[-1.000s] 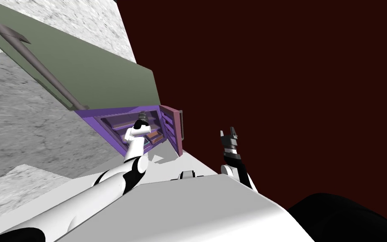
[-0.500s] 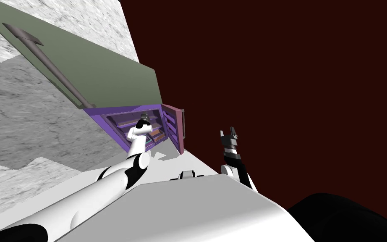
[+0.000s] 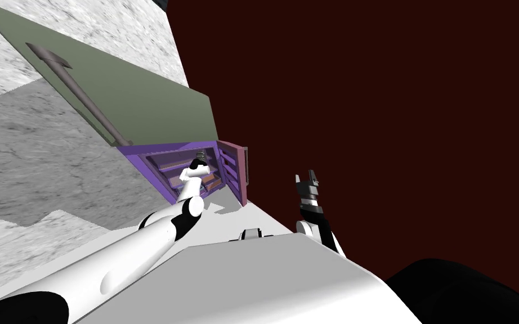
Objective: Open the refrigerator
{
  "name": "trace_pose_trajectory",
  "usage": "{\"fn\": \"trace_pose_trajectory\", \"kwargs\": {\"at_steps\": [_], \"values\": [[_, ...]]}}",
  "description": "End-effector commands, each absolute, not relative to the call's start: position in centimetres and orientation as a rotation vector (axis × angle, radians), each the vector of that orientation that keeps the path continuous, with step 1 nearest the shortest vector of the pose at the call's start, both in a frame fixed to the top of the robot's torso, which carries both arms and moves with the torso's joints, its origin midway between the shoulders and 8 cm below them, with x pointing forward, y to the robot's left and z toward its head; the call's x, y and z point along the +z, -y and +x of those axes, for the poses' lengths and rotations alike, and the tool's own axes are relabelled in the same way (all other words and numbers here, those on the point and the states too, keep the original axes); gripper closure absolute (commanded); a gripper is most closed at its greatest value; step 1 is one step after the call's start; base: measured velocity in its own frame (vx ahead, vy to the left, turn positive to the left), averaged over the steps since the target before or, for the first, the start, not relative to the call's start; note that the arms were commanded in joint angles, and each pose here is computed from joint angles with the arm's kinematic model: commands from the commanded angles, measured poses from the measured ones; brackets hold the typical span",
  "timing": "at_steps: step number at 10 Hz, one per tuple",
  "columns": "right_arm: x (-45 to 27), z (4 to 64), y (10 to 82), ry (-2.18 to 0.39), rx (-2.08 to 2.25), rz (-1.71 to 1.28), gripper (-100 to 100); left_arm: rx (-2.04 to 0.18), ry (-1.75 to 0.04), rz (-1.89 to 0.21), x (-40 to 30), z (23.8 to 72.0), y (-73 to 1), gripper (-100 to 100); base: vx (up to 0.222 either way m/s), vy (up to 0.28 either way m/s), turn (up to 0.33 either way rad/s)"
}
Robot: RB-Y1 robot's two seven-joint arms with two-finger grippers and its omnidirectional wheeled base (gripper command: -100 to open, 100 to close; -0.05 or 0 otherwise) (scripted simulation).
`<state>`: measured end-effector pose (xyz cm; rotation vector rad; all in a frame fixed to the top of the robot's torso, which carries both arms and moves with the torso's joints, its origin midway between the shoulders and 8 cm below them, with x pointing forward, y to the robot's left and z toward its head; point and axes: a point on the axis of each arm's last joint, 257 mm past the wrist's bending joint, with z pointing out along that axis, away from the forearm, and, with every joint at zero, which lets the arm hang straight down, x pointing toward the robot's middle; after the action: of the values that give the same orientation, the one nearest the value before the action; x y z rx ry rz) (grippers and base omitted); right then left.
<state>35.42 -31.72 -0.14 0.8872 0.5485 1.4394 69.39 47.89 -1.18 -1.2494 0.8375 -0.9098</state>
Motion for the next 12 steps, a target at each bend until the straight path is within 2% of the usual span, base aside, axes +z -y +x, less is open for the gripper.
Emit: {"fn": "trace_pose_trajectory", "kwargs": {"at_steps": [1, 3, 5, 8, 12], "values": [[-0.1, 35.4, 31.7, -0.548, 1.439, 0.887, 0, -0.943, -0.826, -1.196, 1.8, 71.0, -46.5, -100, -0.116, -0.024, 0.110], [-0.1, 35.4, 31.7, -0.548, 1.440, 0.887, 0, -0.973, -0.841, -1.203, 2.4, 72.2, -44.8, -100, -0.037, -0.013, -0.031], [-0.1, 35.4, 31.7, -0.548, 1.439, 0.887, 0, -0.966, -0.881, -1.241, -0.2, 72.7, -44.3, -100, 0.011, -0.002, 0.005], [-0.1, 35.4, 31.7, -0.548, 1.440, 0.887, 0, -1.013, -0.841, -1.157, 5.0, 74.0, -42.3, -100, -0.083, -0.013, 0.100], [-0.1, 35.4, 31.7, -0.548, 1.439, 0.887, 0, -1.033, -0.920, -1.212, 1.9, 75.5, -39.6, -100, -0.001, -0.001, -0.005]]}}
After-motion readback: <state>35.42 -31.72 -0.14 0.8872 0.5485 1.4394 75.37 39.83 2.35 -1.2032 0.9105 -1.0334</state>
